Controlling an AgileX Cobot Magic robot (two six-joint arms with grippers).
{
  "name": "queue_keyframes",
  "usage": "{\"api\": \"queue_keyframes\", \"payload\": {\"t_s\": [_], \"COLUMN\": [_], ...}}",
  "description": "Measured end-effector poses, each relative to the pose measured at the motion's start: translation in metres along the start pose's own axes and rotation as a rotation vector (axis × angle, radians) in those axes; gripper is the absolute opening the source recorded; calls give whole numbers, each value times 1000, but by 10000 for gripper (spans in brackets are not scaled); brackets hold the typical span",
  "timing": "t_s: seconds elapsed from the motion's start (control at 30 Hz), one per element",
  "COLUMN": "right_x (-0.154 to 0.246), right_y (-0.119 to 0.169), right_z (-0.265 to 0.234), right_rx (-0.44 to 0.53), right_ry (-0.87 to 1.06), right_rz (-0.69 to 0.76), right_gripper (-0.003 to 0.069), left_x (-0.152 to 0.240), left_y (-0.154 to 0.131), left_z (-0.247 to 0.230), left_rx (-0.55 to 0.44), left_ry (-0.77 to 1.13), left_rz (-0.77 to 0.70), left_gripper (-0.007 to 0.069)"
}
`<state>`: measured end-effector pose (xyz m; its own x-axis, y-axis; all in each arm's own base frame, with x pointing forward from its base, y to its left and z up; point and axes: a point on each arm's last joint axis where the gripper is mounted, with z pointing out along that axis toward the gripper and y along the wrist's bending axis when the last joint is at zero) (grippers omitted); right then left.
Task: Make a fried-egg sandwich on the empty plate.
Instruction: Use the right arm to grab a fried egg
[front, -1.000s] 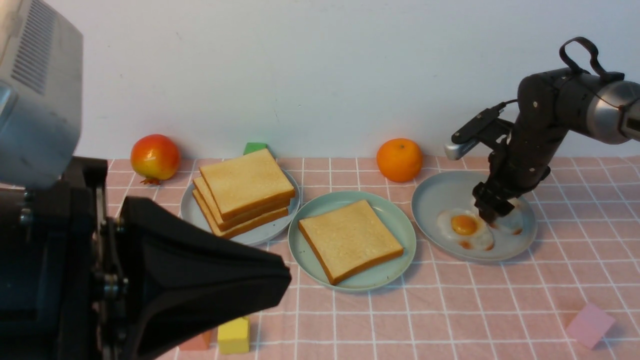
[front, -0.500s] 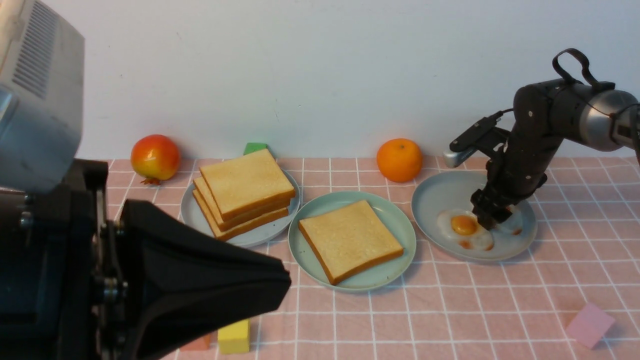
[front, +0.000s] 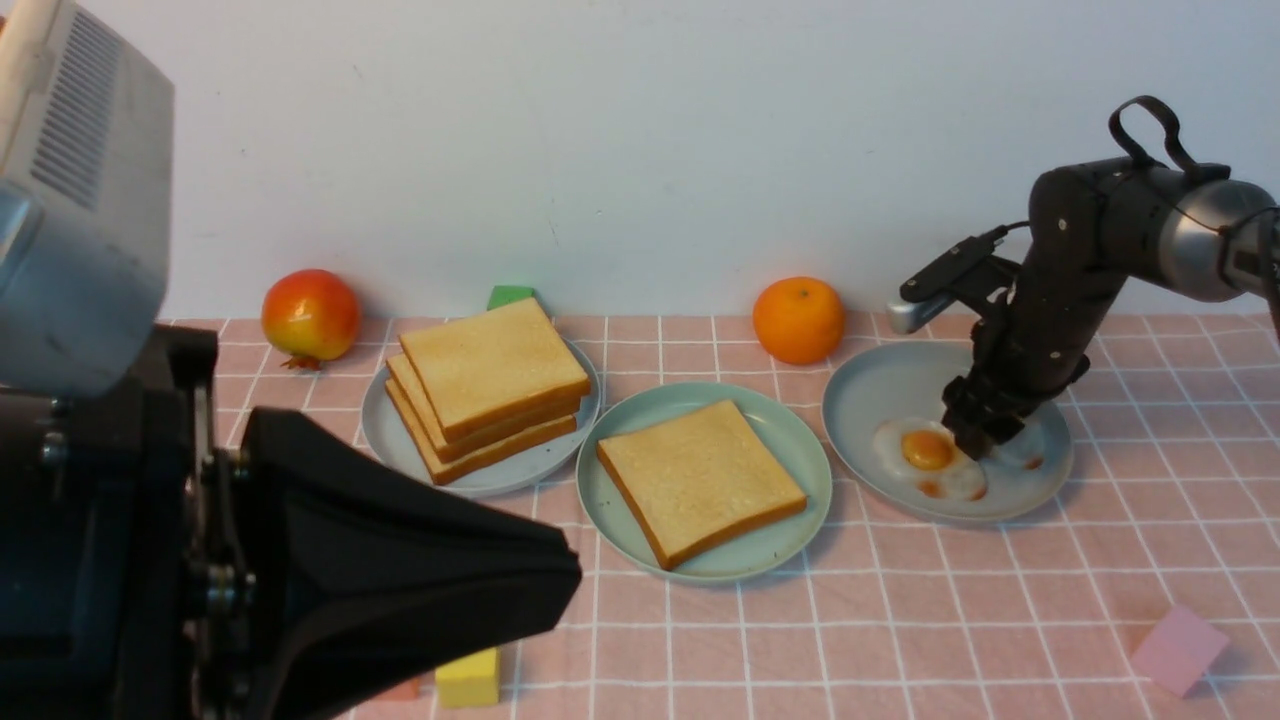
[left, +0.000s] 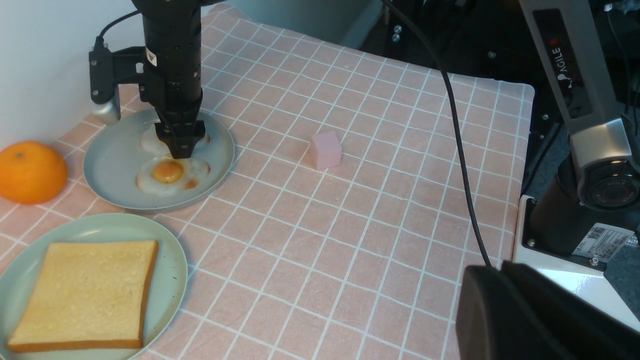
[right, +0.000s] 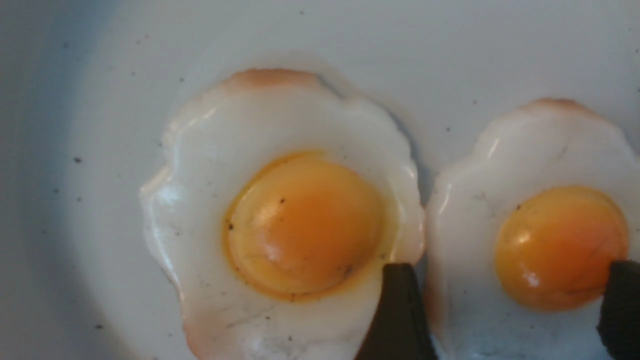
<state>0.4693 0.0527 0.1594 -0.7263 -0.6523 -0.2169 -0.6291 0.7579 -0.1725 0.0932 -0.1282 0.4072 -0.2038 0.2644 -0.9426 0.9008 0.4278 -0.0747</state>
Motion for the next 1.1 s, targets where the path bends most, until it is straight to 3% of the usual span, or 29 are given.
{"api": "queue_keyframes", "payload": {"t_s": [0.27,0.37,0.47,0.7,0.8,0.93,1.1], "right_x": [0,-2,-6,-16,-17,-17,-19], "right_y": [2,3,4,6,6,4,2], "right_z": [-1,-4,-11,-32,-24,-11,-5], "right_rx": [-18,-23,-32,-88,-88,-61,-41], "right_ry": [-1,-6,-18,-88,-86,-92,-111], "right_rz": [13,35,84,176,178,169,167], "right_gripper": [237,189,197,331,356,357,307], "left_x": [0,0,0,0,0,0,0], "left_y": [0,0,0,0,0,0,0], "left_z": [0,0,0,0,0,0,0], "left_rx": [0,0,0,0,0,0,0], "left_ry": [0,0,0,0,0,0,0], "left_rz": [6,20,22,23,25,25,25], "left_gripper": [58,58,58,58,58,58,58]}}
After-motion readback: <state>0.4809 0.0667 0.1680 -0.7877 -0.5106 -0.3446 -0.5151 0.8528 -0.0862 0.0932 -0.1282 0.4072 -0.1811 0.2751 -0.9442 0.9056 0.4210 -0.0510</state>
